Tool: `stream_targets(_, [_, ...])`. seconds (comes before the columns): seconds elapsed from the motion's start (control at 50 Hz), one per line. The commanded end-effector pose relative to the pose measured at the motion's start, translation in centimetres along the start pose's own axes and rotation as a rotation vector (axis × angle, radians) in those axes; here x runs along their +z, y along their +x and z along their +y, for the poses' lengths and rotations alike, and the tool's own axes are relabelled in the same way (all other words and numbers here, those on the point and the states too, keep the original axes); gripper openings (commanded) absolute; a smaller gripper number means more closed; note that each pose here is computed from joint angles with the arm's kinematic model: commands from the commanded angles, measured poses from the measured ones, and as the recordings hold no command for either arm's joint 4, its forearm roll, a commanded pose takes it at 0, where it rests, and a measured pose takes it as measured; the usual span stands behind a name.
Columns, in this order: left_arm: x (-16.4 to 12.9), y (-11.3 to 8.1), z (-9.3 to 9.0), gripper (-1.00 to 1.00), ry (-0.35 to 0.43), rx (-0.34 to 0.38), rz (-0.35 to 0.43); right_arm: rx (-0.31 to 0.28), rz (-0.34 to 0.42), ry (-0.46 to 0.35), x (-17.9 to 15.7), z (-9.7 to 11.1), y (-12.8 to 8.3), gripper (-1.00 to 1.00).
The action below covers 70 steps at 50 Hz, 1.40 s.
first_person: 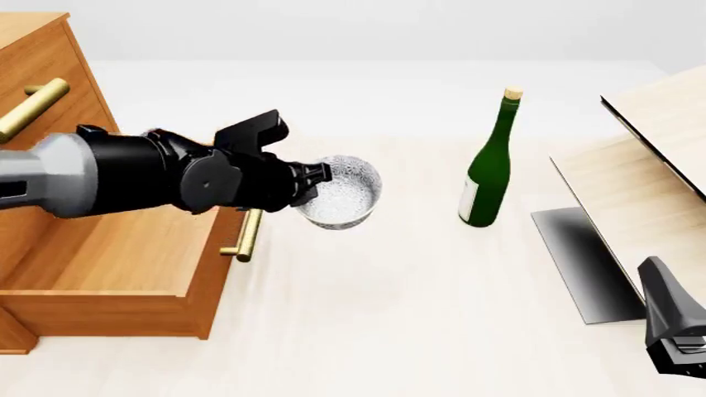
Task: Put the bowl in the bottom drawer of the cabinet and close it.
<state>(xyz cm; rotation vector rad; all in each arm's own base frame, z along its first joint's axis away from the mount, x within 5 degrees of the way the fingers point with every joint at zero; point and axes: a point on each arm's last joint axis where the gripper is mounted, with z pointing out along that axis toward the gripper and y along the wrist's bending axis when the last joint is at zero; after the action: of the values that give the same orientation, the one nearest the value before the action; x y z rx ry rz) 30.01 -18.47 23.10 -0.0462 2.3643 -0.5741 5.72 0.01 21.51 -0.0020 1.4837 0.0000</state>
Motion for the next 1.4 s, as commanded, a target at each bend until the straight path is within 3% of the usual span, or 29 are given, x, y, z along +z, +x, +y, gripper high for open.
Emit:
stream_targets(0.02, [-2.8, -1.2, 1.5, -1.00, -0.036, 0.000, -0.017, 0.000, 0.000, 0.000, 0.0, 0.0, 0.0, 1.00])
stream_targets(0.5, [-7.0, -1.6, 2.0, -1.00, -0.049, 0.031, -0.033, 0.000, 0.000, 0.000, 0.0, 0.0, 0.0, 1.00])
stream_targets(1.16, [-13.1, -0.6, 3.5, -1.00, -0.061, -0.017, -0.088, 0.000, 0.000, 0.000, 0.0, 0.0, 0.0, 1.00])
stream_targets(1.4, [-15.3, -0.7, 5.2, -1.00, -0.105, -0.055, -0.131, 0.000, 0.000, 0.000, 0.0, 0.0, 0.0, 1.00])
